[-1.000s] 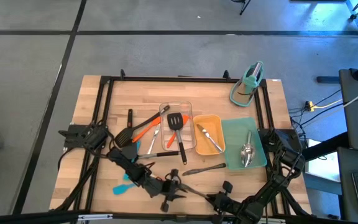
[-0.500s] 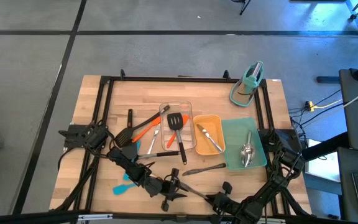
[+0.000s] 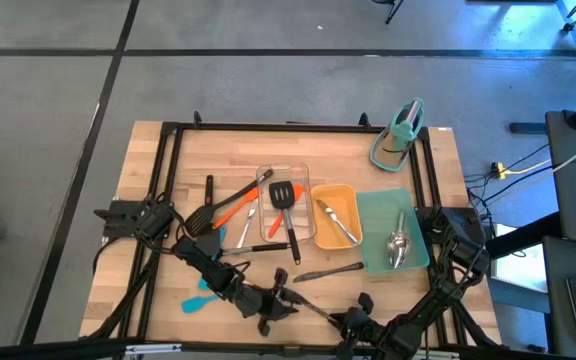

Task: Pick & Place Kitchen Items
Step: Put the black table knife into the yellow bin

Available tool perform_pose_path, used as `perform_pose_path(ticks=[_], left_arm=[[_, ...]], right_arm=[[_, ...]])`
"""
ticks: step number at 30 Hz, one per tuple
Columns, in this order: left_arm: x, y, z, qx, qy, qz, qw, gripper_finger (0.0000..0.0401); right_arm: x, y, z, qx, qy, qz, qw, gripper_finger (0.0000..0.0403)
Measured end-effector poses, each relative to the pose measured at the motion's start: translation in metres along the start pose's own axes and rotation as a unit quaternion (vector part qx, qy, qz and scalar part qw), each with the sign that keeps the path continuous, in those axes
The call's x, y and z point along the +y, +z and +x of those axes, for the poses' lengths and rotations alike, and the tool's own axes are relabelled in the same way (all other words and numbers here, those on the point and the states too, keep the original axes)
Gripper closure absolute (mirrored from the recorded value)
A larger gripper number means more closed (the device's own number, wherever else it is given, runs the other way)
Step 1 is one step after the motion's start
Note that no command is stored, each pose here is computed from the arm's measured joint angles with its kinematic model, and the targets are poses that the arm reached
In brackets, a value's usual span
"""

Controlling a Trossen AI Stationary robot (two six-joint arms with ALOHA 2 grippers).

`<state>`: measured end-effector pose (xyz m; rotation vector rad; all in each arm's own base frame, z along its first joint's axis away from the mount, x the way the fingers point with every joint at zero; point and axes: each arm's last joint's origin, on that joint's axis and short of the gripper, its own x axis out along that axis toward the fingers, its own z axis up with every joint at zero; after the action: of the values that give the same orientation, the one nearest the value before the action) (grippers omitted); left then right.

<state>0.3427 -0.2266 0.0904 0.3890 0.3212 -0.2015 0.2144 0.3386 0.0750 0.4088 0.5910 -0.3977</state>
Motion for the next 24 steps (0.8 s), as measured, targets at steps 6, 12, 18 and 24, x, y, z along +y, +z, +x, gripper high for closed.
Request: perform_pose_path(ticks=[6,12,18,24], left_arm=[[0.002,-0.002,0.002,0.032,0.014,0.059,0.998,0.0315],[0.003,0.004,0.009,0.082,0.003,0.078,0.994,0.0315],[0.001,0.008,0.01,0.082,0.001,0.087,0.993,0.0315],[0.001,0.008,0.01,0.083,-0.001,0.086,0.993,0.0315]], right_arm=[[0.001,0.006,-0.001,0.012,0.001,0.008,1.0,0.0332],[0.001,0.009,0.002,0.016,-0.002,0.016,1.0,0.0332],[0.001,0.009,0.003,0.008,-0.002,0.024,1.0,0.0332],[0.001,0.01,0.003,-0.002,-0.002,0.026,1.0,0.0332]])
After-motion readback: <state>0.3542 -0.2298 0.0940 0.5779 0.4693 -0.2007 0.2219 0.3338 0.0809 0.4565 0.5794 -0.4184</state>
